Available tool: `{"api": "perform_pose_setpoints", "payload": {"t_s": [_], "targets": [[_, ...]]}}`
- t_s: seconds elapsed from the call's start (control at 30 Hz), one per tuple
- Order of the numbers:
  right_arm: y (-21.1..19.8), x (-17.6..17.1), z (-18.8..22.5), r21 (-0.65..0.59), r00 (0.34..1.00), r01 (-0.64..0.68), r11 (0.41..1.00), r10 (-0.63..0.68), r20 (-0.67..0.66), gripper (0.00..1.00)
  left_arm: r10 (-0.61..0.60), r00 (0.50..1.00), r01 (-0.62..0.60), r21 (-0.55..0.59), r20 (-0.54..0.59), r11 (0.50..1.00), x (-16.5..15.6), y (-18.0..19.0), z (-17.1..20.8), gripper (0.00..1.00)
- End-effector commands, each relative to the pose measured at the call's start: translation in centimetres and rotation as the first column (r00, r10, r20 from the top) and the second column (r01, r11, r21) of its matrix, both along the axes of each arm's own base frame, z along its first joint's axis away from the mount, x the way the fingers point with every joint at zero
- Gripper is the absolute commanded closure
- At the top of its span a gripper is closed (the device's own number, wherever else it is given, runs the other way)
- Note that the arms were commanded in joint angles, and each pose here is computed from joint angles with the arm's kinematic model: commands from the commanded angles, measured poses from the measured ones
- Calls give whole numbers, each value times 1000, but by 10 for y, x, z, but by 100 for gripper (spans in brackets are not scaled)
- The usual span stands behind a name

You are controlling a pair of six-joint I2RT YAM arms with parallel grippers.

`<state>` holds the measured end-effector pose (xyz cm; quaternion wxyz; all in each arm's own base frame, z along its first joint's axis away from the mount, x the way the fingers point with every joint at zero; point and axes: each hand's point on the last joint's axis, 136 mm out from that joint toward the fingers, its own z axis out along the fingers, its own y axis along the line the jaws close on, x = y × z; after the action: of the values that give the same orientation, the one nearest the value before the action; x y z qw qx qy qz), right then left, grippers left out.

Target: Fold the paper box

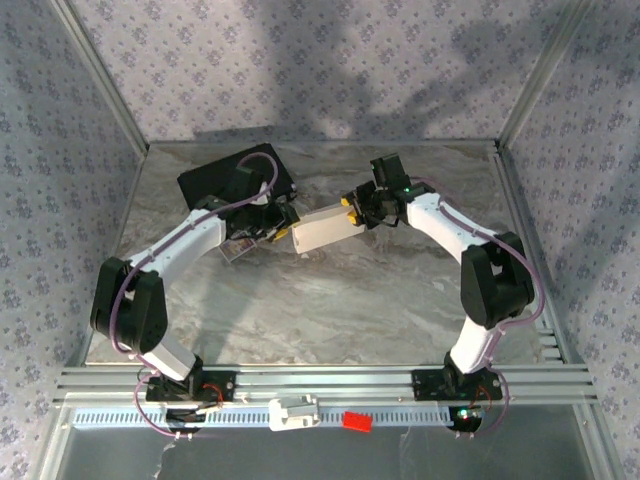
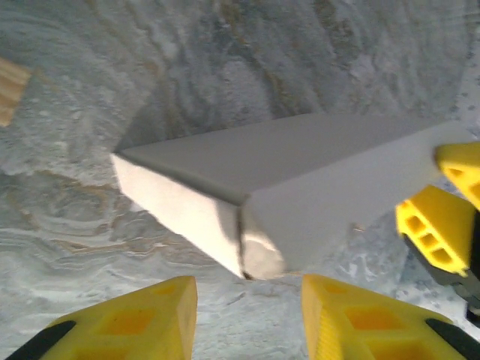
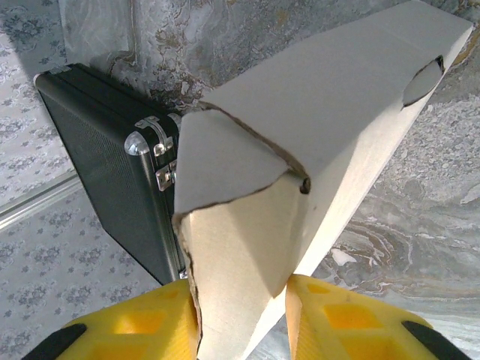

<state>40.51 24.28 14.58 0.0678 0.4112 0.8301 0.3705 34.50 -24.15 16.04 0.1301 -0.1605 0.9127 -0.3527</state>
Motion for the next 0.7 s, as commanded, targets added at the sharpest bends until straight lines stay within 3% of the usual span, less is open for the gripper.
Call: {"api": "perform_pose_setpoints", "payload": {"t_s": [0.0,0.23,0.37,0.67], "targets": [[-19,-41,-68,-141,970,-25,990,-11,-244,66,6,999,-2,-81,41,997,-5,-4,32,58],[-17,-43,-71,-135,968,-33,990,-2,-250,68,165,986,-160,-137,31,978,17,20,31,54],[-17,-43,-70,-134,968,-31,991,-3,-250,68,161,987,-159,-154,-1,975,25,10,24,54],[-17,-42,-72,-131,967,-31,991,-3,-253,68,135,988,-142,-103,-73,984,9,12,-19,58]]}}
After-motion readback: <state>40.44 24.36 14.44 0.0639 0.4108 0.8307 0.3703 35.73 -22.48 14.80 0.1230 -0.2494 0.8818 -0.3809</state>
